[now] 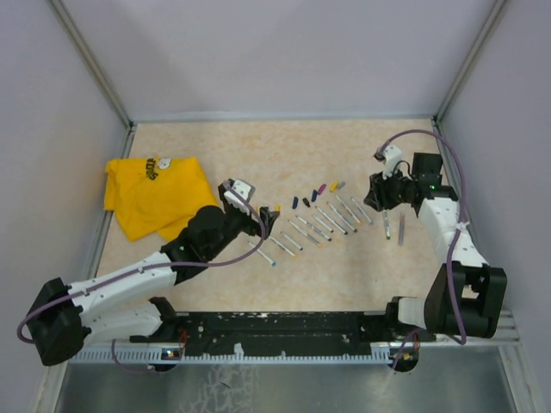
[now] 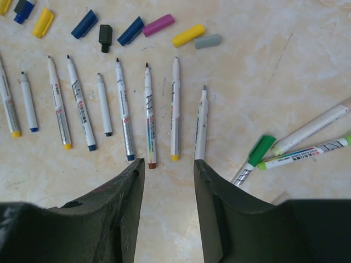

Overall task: Open the pen caps
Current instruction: Pick up the pen from the center of the board.

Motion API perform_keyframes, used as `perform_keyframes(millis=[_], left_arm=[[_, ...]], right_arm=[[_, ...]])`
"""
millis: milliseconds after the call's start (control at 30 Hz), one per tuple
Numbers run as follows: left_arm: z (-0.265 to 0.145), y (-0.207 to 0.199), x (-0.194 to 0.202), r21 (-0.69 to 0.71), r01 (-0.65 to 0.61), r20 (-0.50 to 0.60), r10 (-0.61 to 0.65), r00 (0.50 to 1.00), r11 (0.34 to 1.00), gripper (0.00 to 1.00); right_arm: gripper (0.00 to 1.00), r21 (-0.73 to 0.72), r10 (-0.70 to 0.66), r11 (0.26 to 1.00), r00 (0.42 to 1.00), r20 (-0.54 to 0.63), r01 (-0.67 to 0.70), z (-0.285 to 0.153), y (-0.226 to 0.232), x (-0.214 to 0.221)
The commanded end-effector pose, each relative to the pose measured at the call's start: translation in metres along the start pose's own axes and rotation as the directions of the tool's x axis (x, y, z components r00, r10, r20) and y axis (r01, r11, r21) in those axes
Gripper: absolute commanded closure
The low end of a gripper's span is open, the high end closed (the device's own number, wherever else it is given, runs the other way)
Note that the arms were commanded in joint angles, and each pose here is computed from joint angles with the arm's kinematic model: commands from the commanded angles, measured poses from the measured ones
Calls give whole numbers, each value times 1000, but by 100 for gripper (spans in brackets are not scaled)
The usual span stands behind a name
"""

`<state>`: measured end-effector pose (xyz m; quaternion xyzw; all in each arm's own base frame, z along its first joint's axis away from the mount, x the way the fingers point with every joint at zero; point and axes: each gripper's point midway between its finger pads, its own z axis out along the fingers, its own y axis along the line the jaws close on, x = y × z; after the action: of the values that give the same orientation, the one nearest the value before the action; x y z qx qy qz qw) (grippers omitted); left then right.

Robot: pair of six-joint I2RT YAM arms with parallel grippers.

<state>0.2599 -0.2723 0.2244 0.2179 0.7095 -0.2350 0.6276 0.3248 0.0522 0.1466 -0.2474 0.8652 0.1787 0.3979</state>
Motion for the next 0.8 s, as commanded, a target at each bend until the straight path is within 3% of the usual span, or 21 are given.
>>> perform_keyframes(millis=[0, 333, 767], left_arm=[[10, 15, 19, -74, -1, -65, -3, 998, 997, 0], [23, 25, 56, -110, -67, -181, 47, 982, 992, 0], [24, 29, 62, -119, -79, -192, 55, 980, 990, 0]], right_arm=[[58, 71, -24, 997, 1000, -14, 25, 2, -18, 3], [59, 182, -13, 983, 996, -87, 29, 1, -41, 17], [60, 377, 112, 926, 961, -252, -9, 7, -84, 58]])
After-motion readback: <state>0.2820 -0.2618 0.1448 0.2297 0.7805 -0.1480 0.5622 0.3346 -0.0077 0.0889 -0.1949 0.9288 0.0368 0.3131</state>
